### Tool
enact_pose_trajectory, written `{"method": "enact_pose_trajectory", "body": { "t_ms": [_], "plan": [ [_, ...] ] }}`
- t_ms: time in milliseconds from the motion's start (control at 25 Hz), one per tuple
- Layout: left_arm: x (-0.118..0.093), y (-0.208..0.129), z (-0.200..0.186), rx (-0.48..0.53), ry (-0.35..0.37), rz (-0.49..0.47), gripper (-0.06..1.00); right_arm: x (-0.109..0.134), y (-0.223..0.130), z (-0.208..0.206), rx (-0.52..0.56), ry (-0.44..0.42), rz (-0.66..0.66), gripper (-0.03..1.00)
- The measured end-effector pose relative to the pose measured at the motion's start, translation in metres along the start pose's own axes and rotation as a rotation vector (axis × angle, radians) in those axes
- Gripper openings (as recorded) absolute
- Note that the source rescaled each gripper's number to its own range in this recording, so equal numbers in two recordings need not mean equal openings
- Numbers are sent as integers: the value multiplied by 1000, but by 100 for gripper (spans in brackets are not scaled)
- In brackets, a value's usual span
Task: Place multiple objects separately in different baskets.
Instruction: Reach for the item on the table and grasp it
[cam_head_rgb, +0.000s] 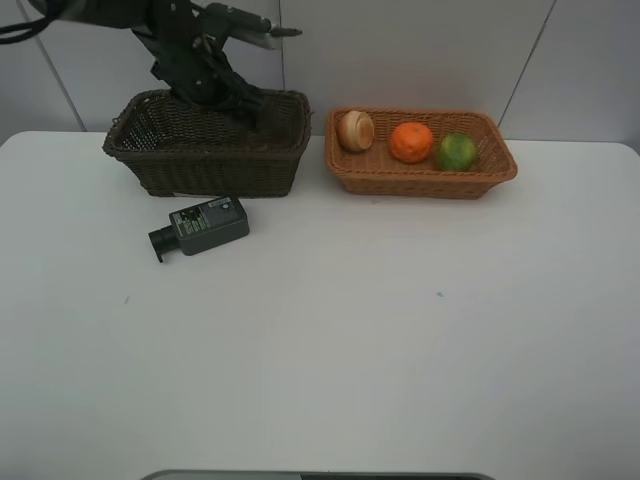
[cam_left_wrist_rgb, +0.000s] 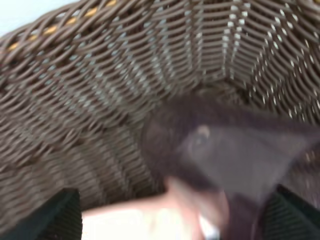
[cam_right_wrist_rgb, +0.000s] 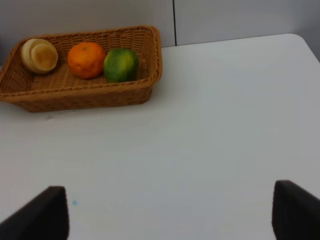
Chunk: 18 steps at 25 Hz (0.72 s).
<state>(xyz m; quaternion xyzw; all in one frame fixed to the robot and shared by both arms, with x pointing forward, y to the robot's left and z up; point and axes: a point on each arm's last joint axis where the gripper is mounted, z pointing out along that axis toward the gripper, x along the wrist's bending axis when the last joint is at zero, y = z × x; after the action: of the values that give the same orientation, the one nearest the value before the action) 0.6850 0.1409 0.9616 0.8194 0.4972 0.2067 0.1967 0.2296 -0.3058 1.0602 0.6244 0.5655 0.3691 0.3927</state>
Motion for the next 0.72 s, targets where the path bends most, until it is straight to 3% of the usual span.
{"method": "enact_pose_trajectory", "body": {
  "t_ms": [360, 720],
  "plan": [
    [0, -15, -59, 292, -23, 76, 96, 0, 0, 0, 0, 0, 0, 76],
    [-19, -58, -52, 561, -105, 252, 96, 0, 0, 0, 0, 0, 0, 76]
  ]
}}
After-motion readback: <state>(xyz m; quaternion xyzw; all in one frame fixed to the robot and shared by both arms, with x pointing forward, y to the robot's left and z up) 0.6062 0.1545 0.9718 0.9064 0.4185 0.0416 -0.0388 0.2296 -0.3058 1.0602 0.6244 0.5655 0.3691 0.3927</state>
